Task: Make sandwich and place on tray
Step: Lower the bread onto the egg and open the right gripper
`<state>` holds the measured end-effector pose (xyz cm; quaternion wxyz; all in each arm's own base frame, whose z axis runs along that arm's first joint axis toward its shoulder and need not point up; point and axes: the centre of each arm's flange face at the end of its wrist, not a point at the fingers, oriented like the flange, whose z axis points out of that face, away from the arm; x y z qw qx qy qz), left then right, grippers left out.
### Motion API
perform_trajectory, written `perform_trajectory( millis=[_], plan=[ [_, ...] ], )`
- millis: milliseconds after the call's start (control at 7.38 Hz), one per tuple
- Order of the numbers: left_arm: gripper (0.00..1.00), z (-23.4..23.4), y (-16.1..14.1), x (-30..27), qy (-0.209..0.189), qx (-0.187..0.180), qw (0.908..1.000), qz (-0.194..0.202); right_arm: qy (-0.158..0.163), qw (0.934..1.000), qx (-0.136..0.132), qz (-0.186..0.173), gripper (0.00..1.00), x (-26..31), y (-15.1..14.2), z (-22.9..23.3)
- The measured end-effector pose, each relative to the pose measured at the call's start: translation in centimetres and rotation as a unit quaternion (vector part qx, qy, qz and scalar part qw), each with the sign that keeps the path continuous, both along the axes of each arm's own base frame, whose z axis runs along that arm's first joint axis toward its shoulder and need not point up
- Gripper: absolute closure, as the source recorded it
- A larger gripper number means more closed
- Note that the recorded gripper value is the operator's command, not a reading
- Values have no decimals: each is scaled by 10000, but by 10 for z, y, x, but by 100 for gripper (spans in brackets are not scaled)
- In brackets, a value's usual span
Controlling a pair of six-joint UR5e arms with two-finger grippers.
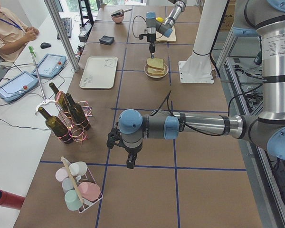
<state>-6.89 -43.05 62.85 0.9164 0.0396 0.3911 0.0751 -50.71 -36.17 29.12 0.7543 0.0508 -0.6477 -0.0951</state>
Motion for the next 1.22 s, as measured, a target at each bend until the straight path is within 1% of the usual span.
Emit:
perform_trajectory(
  millis=[407,678,814,949,1220],
  plan=[
    [0,0,0,0,0,-3,10000,2,73,10000,-22,29,100,-12,1,-13],
    [0,0,0,0,0,-3,10000,2,131,9998,-24,139,100,-16,-3,-14],
    [0,0,0,0,2,-3,10000,2,163,9997,-29,185,34,-17,-4,-12],
    [0,0,0,0,3,-3,10000,0,190,9996,-36,209,0,-18,-5,-9],
    [0,0,0,0,1,-3,10000,1,226,9992,-22,336,0,-19,-7,-6]
  ],
)
